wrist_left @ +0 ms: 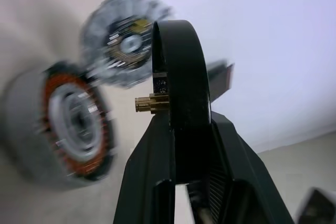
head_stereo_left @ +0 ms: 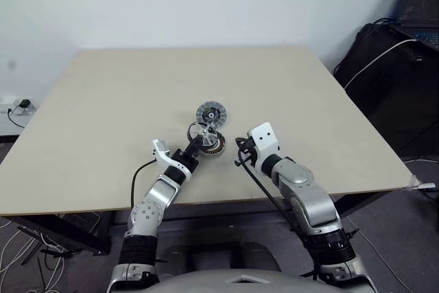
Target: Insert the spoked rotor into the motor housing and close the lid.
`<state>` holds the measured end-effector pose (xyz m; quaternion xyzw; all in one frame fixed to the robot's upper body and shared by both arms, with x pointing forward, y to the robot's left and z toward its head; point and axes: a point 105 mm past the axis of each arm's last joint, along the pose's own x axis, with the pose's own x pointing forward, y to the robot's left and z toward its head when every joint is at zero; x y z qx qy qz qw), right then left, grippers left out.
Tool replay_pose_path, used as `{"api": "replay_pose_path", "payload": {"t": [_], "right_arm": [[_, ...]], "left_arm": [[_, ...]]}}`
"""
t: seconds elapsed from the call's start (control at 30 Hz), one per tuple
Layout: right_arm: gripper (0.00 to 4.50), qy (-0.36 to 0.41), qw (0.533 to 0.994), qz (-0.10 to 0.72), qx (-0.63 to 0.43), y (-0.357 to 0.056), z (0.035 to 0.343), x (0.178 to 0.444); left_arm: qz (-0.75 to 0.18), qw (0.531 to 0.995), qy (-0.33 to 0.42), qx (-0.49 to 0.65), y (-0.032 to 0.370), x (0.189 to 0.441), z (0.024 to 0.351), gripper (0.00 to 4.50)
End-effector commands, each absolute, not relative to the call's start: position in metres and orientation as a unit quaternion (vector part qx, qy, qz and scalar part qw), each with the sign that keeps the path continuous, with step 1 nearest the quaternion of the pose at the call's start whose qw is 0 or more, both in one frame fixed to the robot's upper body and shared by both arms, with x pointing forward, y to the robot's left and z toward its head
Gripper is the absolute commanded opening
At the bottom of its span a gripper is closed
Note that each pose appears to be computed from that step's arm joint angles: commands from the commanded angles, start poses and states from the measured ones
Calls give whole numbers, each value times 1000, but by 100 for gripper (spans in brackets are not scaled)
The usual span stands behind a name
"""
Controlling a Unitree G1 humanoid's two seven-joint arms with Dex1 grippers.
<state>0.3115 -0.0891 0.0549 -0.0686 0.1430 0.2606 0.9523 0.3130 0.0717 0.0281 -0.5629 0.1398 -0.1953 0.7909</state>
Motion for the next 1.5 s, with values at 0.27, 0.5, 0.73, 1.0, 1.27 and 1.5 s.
{"api": "replay_pose_path", "payload": {"t": [0.27,0.5,0.73,1.0,1.27,1.5], "right_arm": [[0,113,961,243,-65,-94,73,312],[0,112,963,238,-65,-96,74,312],[0,111,962,239,-64,-95,74,313],[0,110,963,238,-65,-95,75,313],[0,109,963,238,-65,-95,75,314],[0,109,962,240,-63,-93,75,314]], "left_arm": [[-262,735,135,-610,12,329,54,43],[-248,738,164,-605,7,329,41,43],[-214,749,197,-595,9,329,22,43],[-188,760,216,-583,12,330,9,43],[-179,764,216,-581,16,331,8,243],[-155,782,222,-562,28,327,3,438]]}}
